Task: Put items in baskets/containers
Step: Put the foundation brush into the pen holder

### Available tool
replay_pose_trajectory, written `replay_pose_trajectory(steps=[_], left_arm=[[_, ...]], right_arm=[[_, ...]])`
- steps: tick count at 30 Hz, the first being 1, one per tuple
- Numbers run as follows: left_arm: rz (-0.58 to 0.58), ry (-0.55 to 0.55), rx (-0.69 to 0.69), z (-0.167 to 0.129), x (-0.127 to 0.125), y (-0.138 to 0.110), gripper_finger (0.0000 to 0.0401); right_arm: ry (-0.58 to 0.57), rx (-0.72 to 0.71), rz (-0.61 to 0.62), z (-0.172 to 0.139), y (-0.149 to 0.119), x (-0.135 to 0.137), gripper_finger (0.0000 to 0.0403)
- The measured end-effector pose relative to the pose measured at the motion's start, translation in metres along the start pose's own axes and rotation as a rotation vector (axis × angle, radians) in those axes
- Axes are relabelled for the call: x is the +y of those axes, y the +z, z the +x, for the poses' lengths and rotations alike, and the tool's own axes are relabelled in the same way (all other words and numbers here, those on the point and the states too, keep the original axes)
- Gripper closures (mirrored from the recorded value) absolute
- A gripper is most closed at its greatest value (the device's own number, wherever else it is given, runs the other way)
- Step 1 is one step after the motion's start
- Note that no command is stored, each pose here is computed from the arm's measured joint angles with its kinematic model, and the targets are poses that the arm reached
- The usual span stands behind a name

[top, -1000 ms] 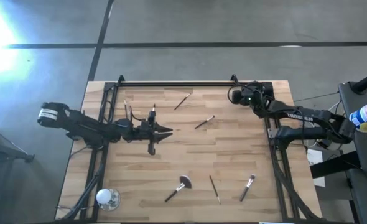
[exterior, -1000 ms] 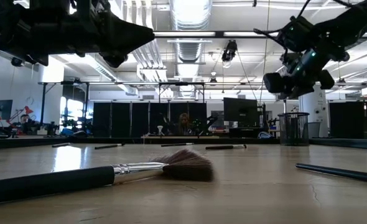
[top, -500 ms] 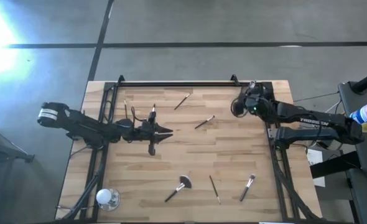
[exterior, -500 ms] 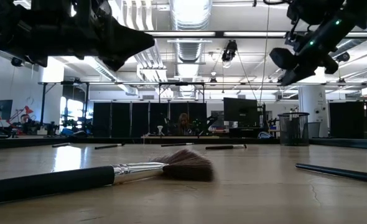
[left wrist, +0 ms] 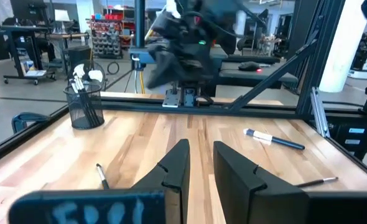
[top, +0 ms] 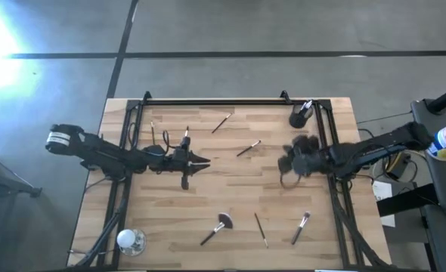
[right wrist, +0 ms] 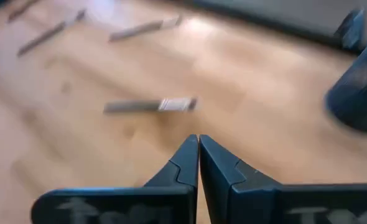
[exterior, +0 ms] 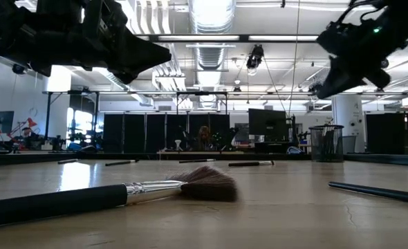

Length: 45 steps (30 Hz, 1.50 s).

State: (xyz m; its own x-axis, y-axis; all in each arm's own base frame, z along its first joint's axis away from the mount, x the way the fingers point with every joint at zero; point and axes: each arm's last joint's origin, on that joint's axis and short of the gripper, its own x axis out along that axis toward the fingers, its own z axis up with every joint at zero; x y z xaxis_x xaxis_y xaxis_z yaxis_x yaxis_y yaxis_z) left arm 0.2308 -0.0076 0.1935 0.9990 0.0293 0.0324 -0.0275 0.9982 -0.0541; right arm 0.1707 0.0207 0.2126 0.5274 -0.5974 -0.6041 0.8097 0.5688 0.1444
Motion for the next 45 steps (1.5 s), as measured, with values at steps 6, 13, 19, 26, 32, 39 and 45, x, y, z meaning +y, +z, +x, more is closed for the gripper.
replay_pose_trajectory(steps=[6, 13, 19, 26, 32, 39, 45], left_arm=[[0.002, 0.001, 0.002, 0.0, 0.0, 0.0, 0.0335], [0.006, 0.003, 0.019, 0.0, 0.001, -0.002, 0.0335], [0.027, 0.006, 0.051, 0.0, 0.001, -0.005, 0.0335], [0.03, 0.006, 0.071, 0.0, 0.001, -0.007, 0.0335], [0.026, 0.007, 0.095, -0.001, 0.001, -0.009, 0.0335], [-0.005, 0.009, 0.121, -0.001, 0.001, -0.012, 0.0335], [-0.066, 0.01, 0.123, -0.001, 0.001, -0.012, 0.0335]], right_arm=[[0.021, 0.192, 0.026, -0.025, -0.035, 0.042, 0.0392], [-0.114, 0.451, 0.127, -0.064, -0.063, 0.091, 0.0392], [-0.236, 0.606, 0.223, -0.091, -0.085, 0.119, 0.039], [-0.359, 0.734, 0.264, -0.099, -0.114, 0.139, 0.0335], [-0.485, 0.794, 0.327, -0.098, -0.132, 0.139, 0.0268], [-0.547, 0.761, 0.311, -0.087, -0.149, 0.127, 0.0239], [-0.526, 0.758, 0.326, -0.069, -0.169, 0.117, 0.0239]])
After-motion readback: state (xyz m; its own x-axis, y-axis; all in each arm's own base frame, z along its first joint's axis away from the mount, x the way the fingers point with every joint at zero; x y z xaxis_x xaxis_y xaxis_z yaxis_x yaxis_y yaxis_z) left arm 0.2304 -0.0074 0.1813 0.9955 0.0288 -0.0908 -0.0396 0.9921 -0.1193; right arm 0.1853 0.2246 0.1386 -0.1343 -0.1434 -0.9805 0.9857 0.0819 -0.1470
